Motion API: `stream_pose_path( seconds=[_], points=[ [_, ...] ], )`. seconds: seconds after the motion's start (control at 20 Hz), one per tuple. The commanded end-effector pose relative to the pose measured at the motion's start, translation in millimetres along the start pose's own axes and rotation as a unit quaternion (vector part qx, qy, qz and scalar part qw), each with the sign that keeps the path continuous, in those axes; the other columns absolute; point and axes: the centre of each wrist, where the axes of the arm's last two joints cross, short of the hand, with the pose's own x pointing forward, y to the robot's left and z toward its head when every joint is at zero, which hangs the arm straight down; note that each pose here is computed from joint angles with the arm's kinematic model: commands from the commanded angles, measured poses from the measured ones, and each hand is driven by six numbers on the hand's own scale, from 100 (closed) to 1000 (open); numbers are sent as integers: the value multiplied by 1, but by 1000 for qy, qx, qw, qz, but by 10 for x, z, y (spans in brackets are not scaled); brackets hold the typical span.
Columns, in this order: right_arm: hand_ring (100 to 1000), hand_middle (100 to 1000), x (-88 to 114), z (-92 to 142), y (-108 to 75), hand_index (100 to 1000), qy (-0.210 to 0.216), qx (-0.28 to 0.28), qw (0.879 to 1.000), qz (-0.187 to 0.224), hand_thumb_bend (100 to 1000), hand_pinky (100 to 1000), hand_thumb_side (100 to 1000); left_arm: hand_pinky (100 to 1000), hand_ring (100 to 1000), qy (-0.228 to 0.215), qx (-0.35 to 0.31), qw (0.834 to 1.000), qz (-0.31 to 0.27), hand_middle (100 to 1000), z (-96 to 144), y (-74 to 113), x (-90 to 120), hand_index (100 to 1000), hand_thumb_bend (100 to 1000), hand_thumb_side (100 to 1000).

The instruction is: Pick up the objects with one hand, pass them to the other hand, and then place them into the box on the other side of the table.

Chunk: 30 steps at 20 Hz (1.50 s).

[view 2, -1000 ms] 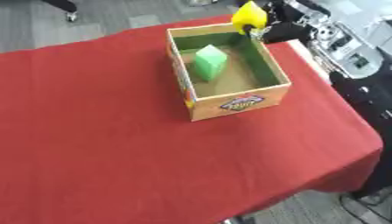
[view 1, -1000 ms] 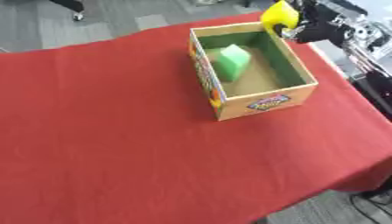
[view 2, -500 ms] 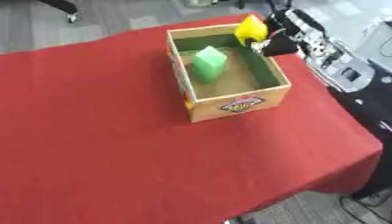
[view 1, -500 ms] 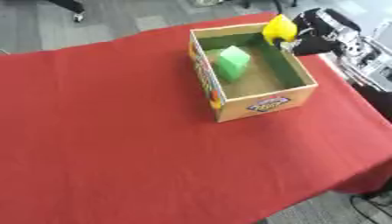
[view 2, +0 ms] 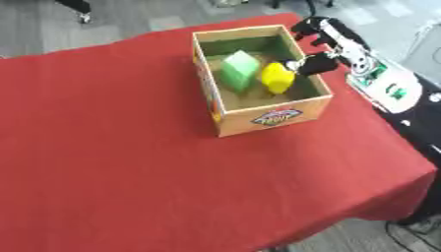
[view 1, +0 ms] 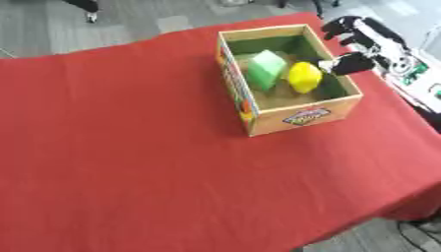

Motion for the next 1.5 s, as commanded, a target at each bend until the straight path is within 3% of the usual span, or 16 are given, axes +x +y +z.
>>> stream_pose_path(
  seconds=[0.05,0.1,0.15,0.25,0.3,0.35,0.45,0.55,0.6,0.7,0.85,1.0,1.1,1.3,1.5],
  points=[
    [961,754,181,-14,-181,861,-32,-23,999,-18,385,863,100,770,704,-7,17,1000,-17,655,-69,112,-22,881,829,509],
    [967,764,265,-4,-225,868,-50,-43,997,-45,224,868,100,769,702,-2,18,1000,-19,652,-71,118,-40,878,824,509],
    [967,766,378,23,-270,870,-75,-71,992,-78,132,870,119,769,701,3,20,1000,-21,651,-82,127,-60,878,823,508],
    [970,771,639,114,-317,878,-136,-122,972,-145,100,875,401,769,702,9,25,999,-27,651,-118,155,-94,876,821,502],
    [976,783,764,178,-313,887,-164,-139,961,-176,100,879,498,769,706,12,26,999,-31,650,-144,168,-110,874,820,504],
    [978,785,876,247,-295,889,-189,-148,950,-202,100,880,512,769,707,14,24,999,-36,650,-175,182,-126,873,819,504],
    [981,795,988,333,-284,896,-225,-160,932,-235,100,884,458,772,710,19,17,999,-45,652,-240,217,-156,874,811,497],
    [975,791,995,364,-287,893,-258,-167,917,-255,100,887,323,773,711,25,6,998,-53,648,-317,264,-182,872,808,498],
    [966,783,981,374,-282,890,-274,-167,910,-261,100,882,198,774,709,30,-2,998,-55,643,-355,286,-198,869,805,501],
    [953,772,932,394,-250,881,-301,-165,899,-271,100,873,121,776,708,49,-26,997,-54,638,-442,330,-259,864,799,514],
    [932,744,841,421,-153,848,-331,-154,885,-287,100,875,115,788,724,88,-100,990,-39,662,-604,391,-418,865,836,534],
    [936,747,797,424,-52,854,-323,-155,874,-329,100,876,176,810,750,99,-193,976,-26,687,-791,465,-587,877,934,470],
    [942,759,781,424,-7,863,-318,-152,868,-350,100,874,181,819,762,102,-238,965,-30,699,-920,516,-709,886,976,435],
    [963,795,725,441,119,890,-313,-141,871,-350,100,881,227,820,772,115,-296,945,-79,712,-1130,582,-930,889,1000,400],
    [986,823,677,462,300,909,-310,-119,888,-318,100,891,266,833,799,137,-357,912,-145,742,-1233,536,-1117,889,1000,315]
  ],
)
